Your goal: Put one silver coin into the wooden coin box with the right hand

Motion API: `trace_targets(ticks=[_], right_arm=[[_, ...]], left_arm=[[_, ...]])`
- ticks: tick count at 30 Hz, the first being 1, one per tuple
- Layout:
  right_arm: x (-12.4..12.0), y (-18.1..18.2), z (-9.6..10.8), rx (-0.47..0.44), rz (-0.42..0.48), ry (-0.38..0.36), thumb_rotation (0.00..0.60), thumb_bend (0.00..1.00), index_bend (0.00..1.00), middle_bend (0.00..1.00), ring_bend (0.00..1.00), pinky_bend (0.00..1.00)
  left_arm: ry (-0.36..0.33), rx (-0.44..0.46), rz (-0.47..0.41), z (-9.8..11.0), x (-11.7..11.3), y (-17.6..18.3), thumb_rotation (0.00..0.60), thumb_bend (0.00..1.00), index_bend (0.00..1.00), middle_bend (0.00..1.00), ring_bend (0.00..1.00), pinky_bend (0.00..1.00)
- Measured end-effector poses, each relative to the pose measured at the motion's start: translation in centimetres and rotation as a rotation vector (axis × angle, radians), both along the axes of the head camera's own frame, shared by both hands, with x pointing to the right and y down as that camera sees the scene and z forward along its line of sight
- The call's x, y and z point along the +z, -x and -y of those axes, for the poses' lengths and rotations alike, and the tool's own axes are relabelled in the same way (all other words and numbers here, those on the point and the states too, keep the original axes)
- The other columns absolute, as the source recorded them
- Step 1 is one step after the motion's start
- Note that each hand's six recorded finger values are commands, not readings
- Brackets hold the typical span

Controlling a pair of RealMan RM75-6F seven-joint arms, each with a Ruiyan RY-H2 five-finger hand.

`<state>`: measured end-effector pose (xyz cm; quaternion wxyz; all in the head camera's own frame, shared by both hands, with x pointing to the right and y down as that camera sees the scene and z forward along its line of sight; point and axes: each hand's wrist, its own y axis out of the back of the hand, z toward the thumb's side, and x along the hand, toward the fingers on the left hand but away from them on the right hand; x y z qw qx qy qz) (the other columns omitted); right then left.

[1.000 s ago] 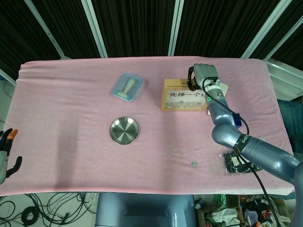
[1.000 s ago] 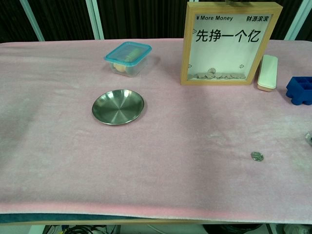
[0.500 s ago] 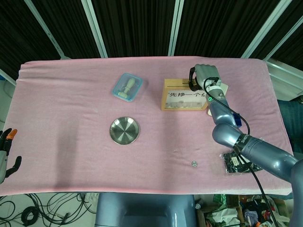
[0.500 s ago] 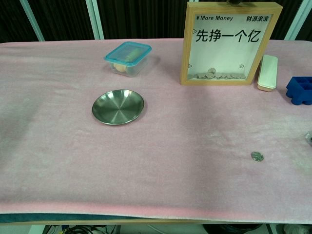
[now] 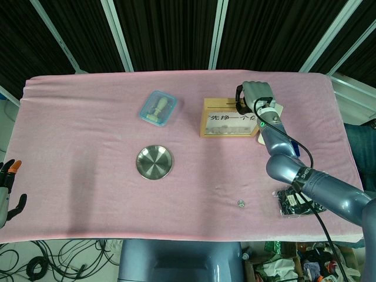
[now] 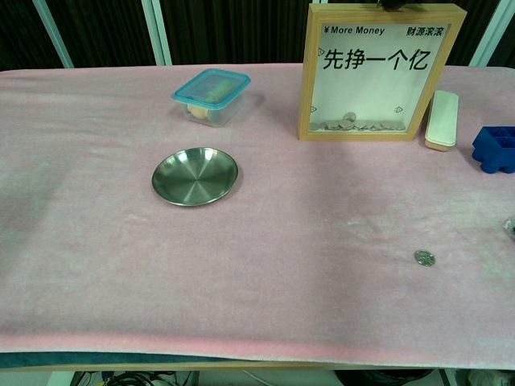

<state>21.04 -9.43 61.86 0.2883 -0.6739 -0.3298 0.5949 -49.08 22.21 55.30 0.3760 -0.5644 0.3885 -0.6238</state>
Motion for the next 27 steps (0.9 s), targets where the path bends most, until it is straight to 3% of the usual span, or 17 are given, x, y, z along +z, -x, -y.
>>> trace_targets(ticks=[13, 22, 27], right_arm=[[-0.23, -0.33, -0.03, -0.007, -0.012, 0.006, 0.6, 0.39, 0.4, 0.9, 0.97, 1.0], [-0.1, -0.55, -0.15, -0.023, -0.042, 0.022, 0.6, 0.39, 0.24, 0.9, 0.97, 1.0], [-0.25, -0.54, -0.14, -0.015, -0.037, 0.023, 0.6, 0.36, 0.24, 0.9, 0.97, 1.0]], left_arm=[[0.003, -0.003, 0.002, -0.04, 0.08, 0.01, 0.6, 0.4, 0.06, 0.04, 0.03, 0.0], [0.005, -0.003, 0.004, -0.06, 0.11, 0.01, 0.6, 0.4, 0.06, 0.04, 0.03, 0.0], [0.005, -0.004, 0.005, -0.07, 0.1, 0.02, 0.6, 0.4, 0.06, 0.04, 0.03, 0.0]])
